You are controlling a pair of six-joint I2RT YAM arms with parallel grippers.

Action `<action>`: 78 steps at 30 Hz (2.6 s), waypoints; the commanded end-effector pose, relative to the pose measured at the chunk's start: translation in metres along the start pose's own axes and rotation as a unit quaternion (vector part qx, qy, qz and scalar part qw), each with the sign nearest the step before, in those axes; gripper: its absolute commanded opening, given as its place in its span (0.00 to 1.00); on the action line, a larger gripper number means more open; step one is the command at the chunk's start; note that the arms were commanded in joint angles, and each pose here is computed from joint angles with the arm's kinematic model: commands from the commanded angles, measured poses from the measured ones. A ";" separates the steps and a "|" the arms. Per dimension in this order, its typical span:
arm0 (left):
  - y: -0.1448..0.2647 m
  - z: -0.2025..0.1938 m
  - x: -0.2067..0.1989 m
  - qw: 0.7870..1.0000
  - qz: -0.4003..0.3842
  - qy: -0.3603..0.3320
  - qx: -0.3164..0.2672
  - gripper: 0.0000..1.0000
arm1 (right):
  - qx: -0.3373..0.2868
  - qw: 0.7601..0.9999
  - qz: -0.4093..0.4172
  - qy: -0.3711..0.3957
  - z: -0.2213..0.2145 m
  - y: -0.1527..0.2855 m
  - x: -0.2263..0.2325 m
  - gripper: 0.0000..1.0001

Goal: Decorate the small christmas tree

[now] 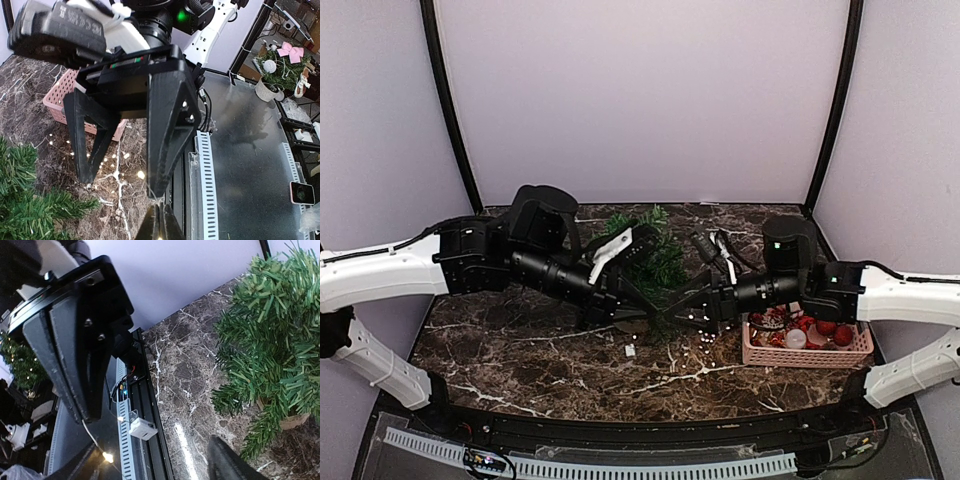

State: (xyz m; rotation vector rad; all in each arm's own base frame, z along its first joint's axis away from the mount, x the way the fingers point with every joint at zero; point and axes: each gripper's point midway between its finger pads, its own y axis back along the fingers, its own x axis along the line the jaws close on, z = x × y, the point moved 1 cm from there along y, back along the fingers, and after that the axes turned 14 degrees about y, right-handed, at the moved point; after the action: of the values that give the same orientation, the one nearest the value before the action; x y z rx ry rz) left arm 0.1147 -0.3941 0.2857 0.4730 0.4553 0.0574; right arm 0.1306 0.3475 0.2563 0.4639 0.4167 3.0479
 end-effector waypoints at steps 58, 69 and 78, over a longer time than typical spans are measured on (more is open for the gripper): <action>0.115 -0.059 0.132 0.923 0.359 0.044 -0.132 0.00 | 0.004 0.981 -0.190 -0.036 -0.033 0.002 -0.026 0.00; 0.121 -0.075 0.173 0.899 0.401 0.013 -0.175 0.00 | 0.018 0.989 -0.135 -0.056 -0.040 -0.033 0.011 0.00; 0.099 -0.086 0.185 0.915 0.372 -0.008 -0.157 0.00 | 0.060 0.983 -0.138 -0.103 -0.081 -0.044 0.014 0.00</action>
State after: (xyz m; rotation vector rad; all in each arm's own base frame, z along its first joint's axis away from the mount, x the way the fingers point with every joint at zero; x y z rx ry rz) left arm 0.2465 -0.2262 0.1843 0.3357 0.2552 0.9171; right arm 0.0958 0.3722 0.1844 0.5887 0.5934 2.7228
